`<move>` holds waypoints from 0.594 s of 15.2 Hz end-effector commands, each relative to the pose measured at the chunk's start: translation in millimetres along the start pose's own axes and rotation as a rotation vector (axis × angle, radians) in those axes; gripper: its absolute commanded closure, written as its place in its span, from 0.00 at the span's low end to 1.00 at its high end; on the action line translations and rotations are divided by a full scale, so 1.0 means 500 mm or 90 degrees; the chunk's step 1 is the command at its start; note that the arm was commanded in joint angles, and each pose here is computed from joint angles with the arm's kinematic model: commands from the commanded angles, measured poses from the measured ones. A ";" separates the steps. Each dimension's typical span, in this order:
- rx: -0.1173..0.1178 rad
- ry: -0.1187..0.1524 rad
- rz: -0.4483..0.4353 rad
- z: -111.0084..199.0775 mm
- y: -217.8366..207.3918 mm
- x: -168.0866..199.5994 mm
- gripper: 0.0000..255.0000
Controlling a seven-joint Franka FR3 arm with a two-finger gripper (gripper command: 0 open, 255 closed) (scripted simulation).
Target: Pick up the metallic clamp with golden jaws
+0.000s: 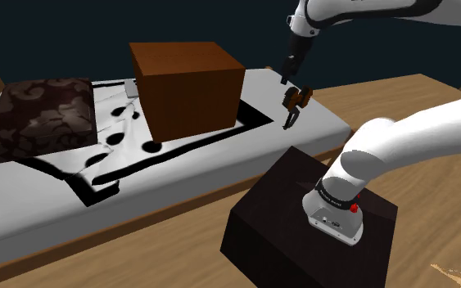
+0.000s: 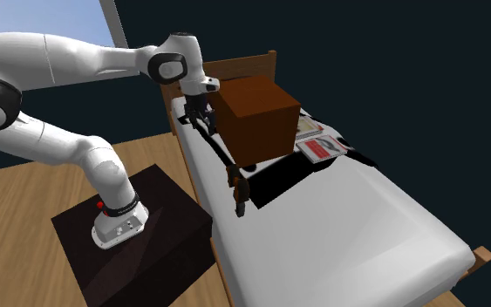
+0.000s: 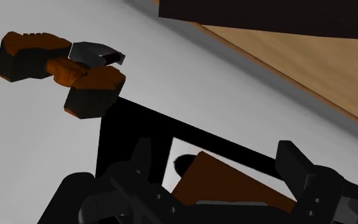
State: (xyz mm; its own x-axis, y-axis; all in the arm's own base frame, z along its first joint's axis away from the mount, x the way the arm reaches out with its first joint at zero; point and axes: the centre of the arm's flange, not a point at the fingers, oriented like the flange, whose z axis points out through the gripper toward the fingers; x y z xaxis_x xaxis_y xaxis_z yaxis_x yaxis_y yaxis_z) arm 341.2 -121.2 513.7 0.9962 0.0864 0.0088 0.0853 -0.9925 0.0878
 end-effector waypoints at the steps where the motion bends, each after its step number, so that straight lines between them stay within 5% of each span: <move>1: -0.014 -0.013 -0.004 0.033 0.037 0.002 0.00; 9: -0.067 -0.063 -0.015 0.158 0.184 0.024 0.00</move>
State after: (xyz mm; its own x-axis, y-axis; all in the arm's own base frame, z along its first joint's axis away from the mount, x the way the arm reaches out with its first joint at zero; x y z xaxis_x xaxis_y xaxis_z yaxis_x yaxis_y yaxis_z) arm 361.9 -210.4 447.6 0.9922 0.0939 -0.0822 0.1074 -0.9778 0.1801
